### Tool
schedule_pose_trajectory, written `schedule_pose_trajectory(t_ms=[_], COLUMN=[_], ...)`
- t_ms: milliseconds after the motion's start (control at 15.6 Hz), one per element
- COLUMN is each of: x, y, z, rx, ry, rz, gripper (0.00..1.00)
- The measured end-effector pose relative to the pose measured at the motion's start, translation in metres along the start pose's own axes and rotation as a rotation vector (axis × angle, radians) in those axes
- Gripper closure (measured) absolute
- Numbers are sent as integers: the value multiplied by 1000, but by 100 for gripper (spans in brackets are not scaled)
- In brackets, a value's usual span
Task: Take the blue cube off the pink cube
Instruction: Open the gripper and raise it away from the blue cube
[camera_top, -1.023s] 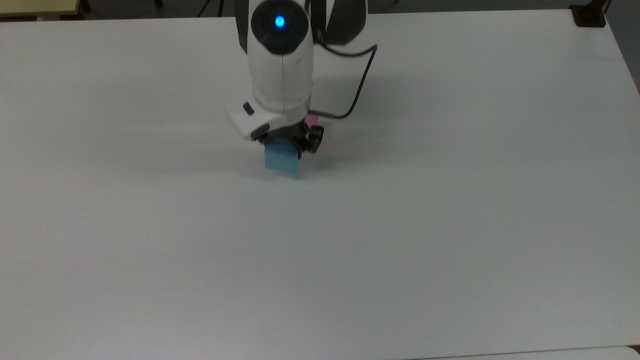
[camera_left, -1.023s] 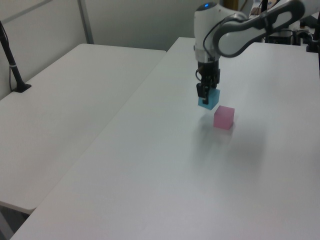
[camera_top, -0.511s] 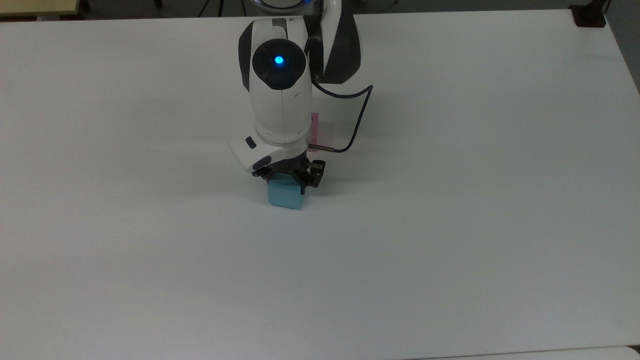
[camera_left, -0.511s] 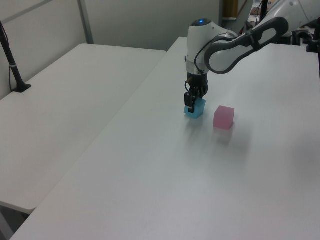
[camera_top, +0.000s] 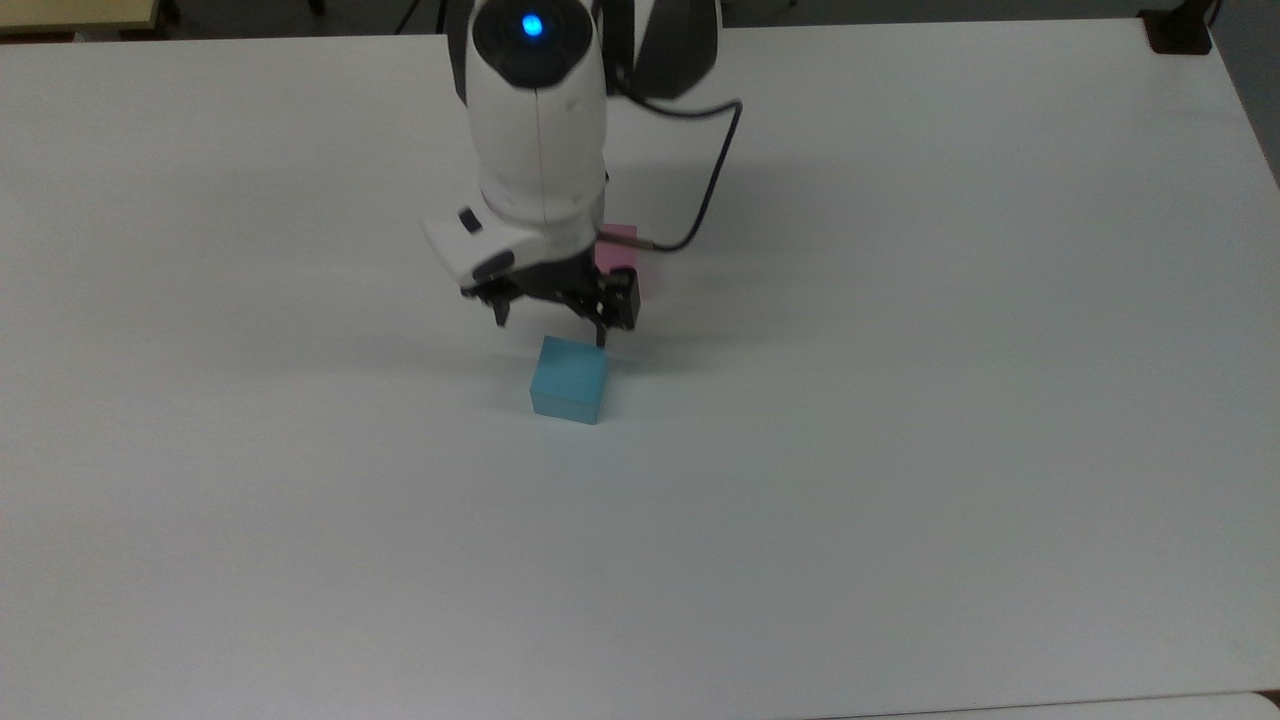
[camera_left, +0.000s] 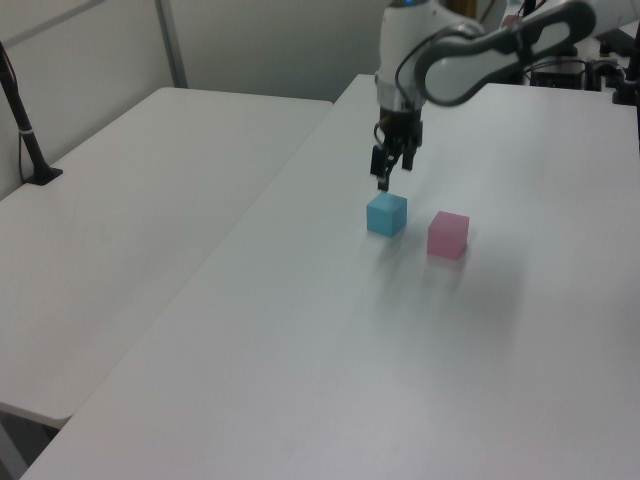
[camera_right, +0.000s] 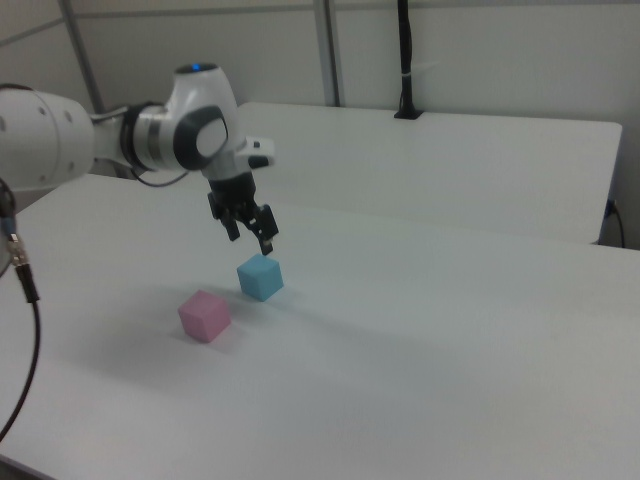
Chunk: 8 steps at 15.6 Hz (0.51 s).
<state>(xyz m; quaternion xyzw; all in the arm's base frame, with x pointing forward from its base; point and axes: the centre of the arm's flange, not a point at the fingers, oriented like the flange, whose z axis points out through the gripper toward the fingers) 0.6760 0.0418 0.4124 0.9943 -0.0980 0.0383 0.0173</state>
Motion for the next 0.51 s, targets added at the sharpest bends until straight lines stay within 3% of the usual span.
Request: schedule_pose_trajectory(t_ms=[256,511], x=[-23,-49], y=[40,59], z=[-86,-133], rx=[-28,-46], ry=[-34,-67], rz=[31,49], gripper=[0,0])
